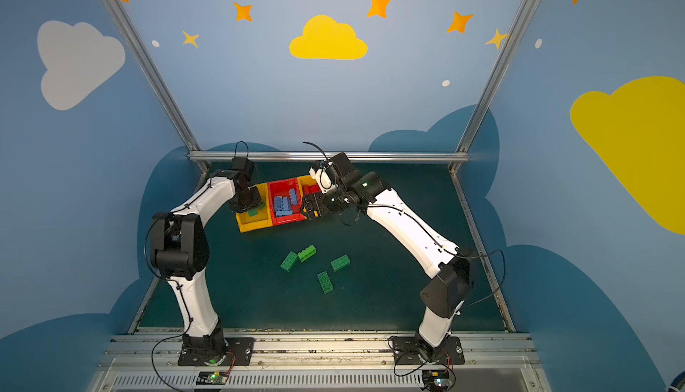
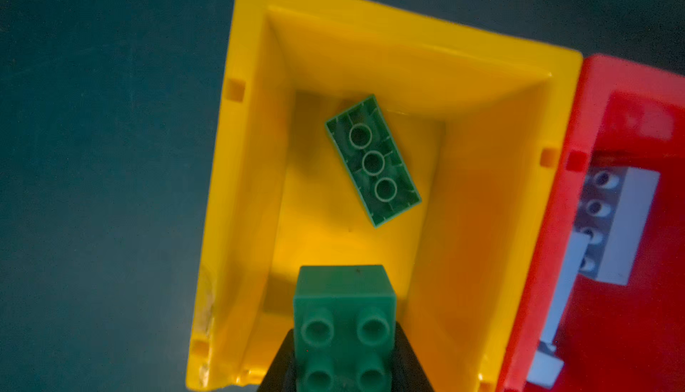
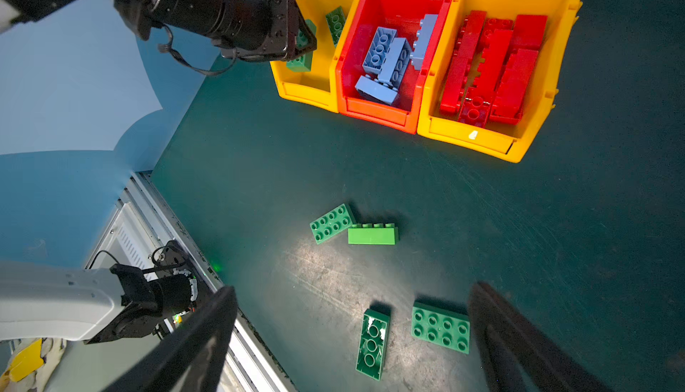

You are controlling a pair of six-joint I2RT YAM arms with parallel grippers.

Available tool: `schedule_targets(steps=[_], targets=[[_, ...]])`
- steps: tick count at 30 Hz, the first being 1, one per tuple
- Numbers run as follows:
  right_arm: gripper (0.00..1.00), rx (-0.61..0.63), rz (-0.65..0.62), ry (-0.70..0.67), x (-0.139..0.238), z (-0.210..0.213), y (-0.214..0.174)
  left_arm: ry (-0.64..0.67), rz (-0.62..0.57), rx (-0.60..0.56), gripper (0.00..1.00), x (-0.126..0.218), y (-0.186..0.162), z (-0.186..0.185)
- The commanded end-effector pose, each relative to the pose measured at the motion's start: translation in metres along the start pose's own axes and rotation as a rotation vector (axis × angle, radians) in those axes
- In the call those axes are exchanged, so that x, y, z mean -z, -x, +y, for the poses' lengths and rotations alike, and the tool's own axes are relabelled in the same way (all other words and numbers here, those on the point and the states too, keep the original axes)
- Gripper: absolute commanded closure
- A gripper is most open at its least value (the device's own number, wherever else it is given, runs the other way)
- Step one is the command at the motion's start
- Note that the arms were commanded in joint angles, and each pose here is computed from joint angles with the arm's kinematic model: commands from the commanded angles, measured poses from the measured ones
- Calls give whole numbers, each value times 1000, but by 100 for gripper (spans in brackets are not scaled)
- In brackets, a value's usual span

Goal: Sort the legos into containers by color
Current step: 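Carry the green brick with the left gripper and drop it into the yellow bin, then lower the left gripper onto a green brick near the bins and grasp it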

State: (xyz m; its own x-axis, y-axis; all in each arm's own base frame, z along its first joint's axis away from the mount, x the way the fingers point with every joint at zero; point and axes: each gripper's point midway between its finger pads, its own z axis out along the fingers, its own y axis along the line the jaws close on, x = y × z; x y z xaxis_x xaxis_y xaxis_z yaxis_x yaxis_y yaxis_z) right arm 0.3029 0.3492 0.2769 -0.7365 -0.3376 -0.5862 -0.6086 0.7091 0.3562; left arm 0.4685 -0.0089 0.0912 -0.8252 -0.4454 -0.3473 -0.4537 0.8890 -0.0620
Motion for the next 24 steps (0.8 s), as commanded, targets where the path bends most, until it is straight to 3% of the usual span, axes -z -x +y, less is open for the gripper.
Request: schedule_targets(steps=[1, 5, 8, 16, 20, 24], targets=[[5, 3, 18, -17, 4, -1, -2, -11, -7, 0, 65, 1, 12, -5], [5, -15, 27, -36, 7, -5, -8, -13, -6, -1, 44, -5, 19, -7], [5, -31, 25, -51, 14, -8, -15, -18, -8, 1, 35, -2, 22, -8], [5, -72, 13, -82, 42, -15, -50, -89, -60, -13, 35, 47, -2, -13], [5, -89, 18, -82, 55, -17, -73, -132, -72, -124, 35, 79, -48, -22], [5, -97, 7, -85, 68, -19, -94, -112, -65, -286, 35, 96, -116, -26]])
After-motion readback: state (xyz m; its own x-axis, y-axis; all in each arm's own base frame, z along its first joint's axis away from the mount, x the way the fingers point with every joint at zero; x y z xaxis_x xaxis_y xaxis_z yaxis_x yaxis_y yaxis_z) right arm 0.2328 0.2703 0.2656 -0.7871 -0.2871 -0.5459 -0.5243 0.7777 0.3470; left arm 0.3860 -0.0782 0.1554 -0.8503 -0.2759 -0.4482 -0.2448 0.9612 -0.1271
